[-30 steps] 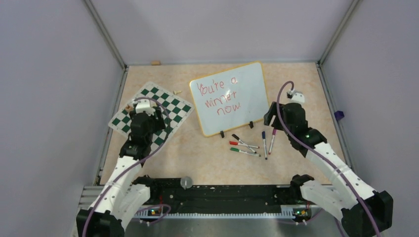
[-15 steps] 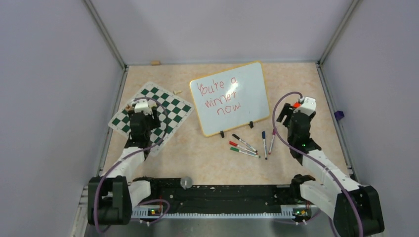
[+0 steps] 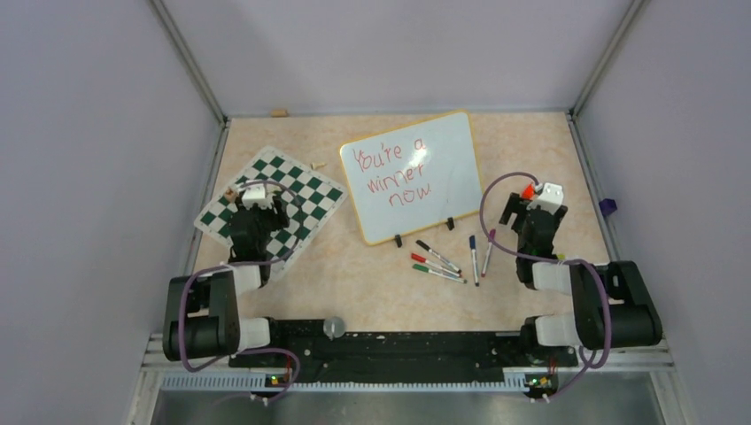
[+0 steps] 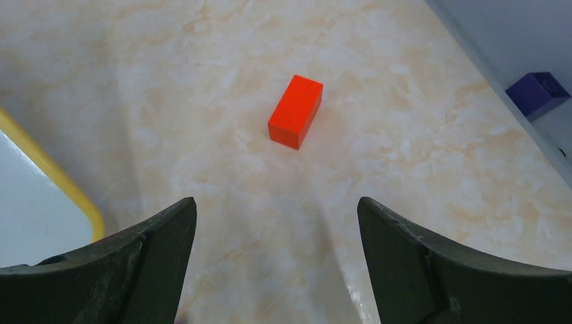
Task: Write a sentence on the whiteboard
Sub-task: Reset both arms
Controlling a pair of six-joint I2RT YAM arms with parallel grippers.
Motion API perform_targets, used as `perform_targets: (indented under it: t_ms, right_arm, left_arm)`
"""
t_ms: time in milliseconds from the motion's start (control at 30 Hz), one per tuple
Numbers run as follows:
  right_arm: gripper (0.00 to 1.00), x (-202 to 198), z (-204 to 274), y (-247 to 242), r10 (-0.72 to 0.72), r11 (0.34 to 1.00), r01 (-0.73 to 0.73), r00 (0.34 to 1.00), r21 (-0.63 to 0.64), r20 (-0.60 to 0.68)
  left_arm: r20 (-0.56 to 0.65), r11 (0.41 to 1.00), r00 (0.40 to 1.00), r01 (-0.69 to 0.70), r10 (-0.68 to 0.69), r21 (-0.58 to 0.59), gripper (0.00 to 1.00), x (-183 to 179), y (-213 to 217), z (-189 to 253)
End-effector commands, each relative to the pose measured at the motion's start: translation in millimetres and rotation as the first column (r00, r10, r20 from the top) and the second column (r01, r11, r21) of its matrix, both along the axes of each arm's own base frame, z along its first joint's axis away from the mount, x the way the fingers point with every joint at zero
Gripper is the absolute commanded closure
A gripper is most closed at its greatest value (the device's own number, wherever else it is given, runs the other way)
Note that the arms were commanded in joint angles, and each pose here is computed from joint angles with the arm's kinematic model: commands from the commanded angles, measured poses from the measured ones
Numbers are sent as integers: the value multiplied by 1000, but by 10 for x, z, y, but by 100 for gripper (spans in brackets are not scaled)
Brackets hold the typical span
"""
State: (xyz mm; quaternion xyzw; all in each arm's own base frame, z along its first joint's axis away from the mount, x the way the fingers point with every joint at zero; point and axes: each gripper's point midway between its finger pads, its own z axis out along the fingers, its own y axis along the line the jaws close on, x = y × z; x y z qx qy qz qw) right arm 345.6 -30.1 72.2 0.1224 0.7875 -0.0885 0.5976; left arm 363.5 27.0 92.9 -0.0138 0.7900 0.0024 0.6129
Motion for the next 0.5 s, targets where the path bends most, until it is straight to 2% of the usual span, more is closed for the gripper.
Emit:
perform_targets:
  t_ms: [0,33,67,133,167,200,233,333,467]
  right_arm:
    - [13,201,330,26,84,996,-84,978,-9,189]
    - [13,207,314,108,142,990,-139,971,-26,191]
    - [13,204,304,146,172,985,-167,966,-41,195]
    - [12,202,290,157,178,984,-173,966,-41,189]
    - [11,202,291,158,178,984,-174,966,-42,190]
    - [3,202,297,157,178,984,-173,965,-43,193]
    - [1,202,302,154,177,984,-172,964,-44,196]
    - [1,200,311,139,170,985,-163,965,-47,202]
    - [1,198,309,141,171,985,-165,964,-45,203]
  left_arm:
    - [215,998,975,58,-50,-35,32,56,-119,208]
    - [243,998,969,54,-45,-29,33,105,-104,240]
    - [222,998,974,56,-48,-31,34,157,-101,226]
    - [115,998,993,42,-37,-48,36,213,-77,127]
    - [119,998,992,48,-43,-41,37,213,-82,150]
    - [132,998,990,62,-57,-32,37,197,-102,166]
    - [130,997,989,68,-63,-35,37,166,-118,143]
    - [181,998,982,65,-59,-27,34,237,-104,177]
    - [155,998,987,52,-47,-26,38,226,-84,150]
